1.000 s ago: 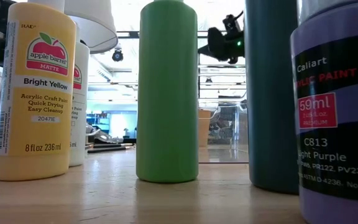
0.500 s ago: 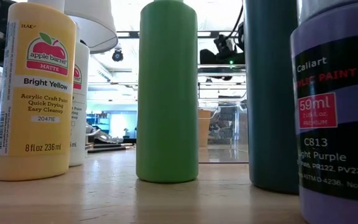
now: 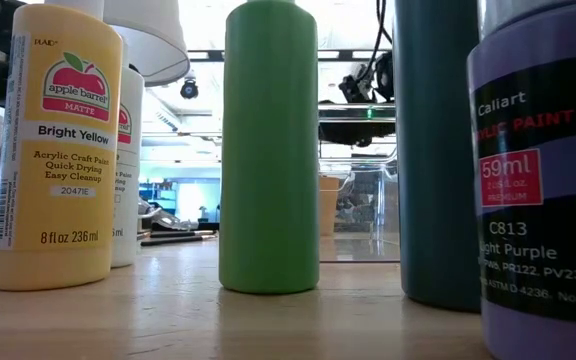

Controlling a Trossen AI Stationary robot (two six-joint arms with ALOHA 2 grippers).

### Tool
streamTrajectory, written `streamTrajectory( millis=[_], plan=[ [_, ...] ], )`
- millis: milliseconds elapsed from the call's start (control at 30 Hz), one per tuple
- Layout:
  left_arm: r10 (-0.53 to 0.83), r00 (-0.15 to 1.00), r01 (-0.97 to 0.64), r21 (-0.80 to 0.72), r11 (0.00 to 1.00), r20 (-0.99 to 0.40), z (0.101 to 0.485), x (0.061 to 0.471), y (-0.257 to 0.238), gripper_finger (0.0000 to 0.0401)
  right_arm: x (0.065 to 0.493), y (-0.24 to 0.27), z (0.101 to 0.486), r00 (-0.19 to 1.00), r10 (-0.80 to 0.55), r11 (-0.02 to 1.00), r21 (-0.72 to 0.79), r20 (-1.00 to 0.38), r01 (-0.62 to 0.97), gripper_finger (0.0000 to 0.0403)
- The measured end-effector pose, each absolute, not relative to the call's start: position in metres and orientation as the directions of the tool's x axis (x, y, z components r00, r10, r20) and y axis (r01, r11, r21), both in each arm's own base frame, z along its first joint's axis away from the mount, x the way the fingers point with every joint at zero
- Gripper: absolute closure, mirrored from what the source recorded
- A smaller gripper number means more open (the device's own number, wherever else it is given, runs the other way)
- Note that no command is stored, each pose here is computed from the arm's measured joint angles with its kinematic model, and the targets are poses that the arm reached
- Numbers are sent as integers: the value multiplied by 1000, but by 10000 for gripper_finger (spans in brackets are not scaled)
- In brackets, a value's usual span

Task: Pick & Place Paint Supplies
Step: Put the silver paint brush into the yellow cup

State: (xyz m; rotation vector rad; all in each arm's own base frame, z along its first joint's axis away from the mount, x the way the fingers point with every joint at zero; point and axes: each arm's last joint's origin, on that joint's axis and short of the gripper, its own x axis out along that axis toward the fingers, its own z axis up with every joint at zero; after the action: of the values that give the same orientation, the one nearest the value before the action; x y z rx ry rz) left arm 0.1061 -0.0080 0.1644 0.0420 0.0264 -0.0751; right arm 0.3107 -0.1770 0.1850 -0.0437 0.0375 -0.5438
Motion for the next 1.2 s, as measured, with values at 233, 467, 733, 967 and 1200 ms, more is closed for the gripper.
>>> streamTrajectory(
  millis=[233, 467, 733, 967, 1200],
  plan=[
    [-75, 997, 76, 41, 996, -28, 164, 106, -8, 327, 312, -179, 176, 852, -521, 854, -28, -52, 520, 394],
    [-74, 997, 75, 41, 996, -28, 164, 106, -8, 327, 310, -182, 170, 843, -526, 850, -28, -111, 527, 394],
    [-74, 997, 75, 41, 996, -28, 164, 106, -8, 327, 307, -184, 166, 833, -530, 844, -8, -158, 536, 392],
    [-74, 997, 75, 41, 996, -28, 164, 106, -8, 327, 306, -187, 161, 818, -530, 839, -1, -221, 544, 353],
    [-75, 997, 76, 41, 996, -28, 164, 106, -8, 327, 309, -189, 165, 819, -532, 839, -6, -216, 544, 294]
  ],
)
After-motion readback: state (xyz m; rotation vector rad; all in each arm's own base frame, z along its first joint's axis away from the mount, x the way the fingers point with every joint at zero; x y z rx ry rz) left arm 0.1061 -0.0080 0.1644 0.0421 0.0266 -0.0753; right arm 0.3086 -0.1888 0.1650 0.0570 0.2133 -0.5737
